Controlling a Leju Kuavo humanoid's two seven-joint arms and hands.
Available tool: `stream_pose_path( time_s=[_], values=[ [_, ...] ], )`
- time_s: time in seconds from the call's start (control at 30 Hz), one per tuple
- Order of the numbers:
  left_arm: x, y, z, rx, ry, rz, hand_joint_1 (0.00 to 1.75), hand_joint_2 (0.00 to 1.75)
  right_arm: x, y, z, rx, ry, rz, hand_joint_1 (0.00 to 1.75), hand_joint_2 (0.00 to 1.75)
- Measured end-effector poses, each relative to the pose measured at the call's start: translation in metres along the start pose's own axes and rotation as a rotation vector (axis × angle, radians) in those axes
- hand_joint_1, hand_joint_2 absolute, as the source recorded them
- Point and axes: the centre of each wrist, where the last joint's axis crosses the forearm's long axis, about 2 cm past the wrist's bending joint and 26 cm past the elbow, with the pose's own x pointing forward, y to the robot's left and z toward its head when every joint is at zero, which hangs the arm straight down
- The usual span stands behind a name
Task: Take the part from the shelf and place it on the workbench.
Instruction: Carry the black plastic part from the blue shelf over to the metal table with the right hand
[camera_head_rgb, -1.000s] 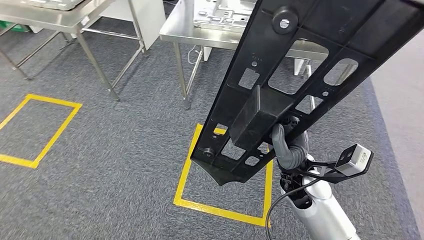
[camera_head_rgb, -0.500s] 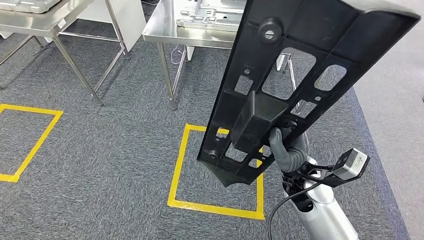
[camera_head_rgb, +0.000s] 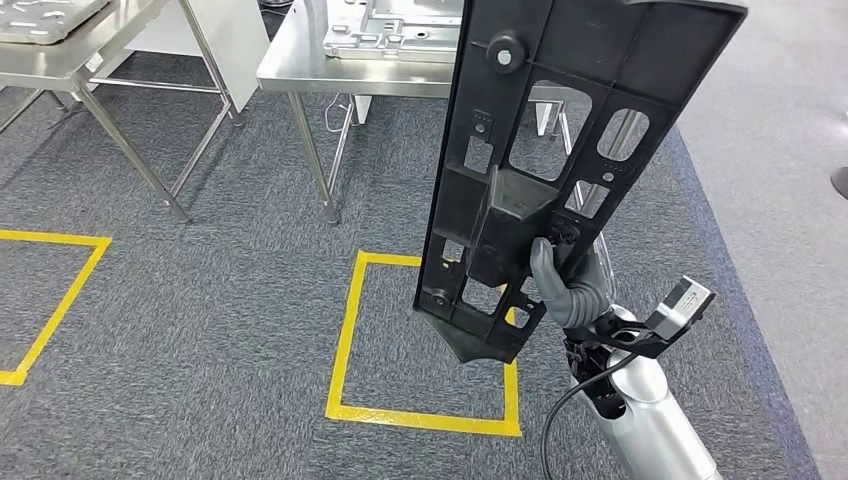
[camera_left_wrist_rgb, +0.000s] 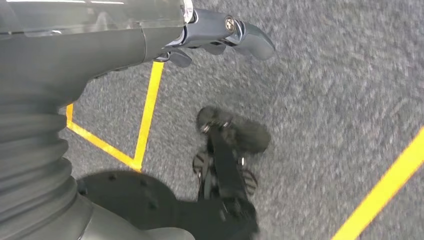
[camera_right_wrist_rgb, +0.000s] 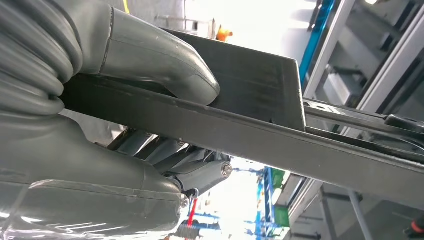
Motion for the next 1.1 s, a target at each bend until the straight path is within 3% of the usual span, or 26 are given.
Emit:
stream_pose_path(
  time_s=[1.1],
  values=[
    [0.0, 0.0011, -0.0001, 0.005, -0.001, -0.031, 0.0, 1.75, 0.0002, 0.0014, 0.0004, -0.034, -0.011, -0.024, 1.75, 1.75]
  ],
)
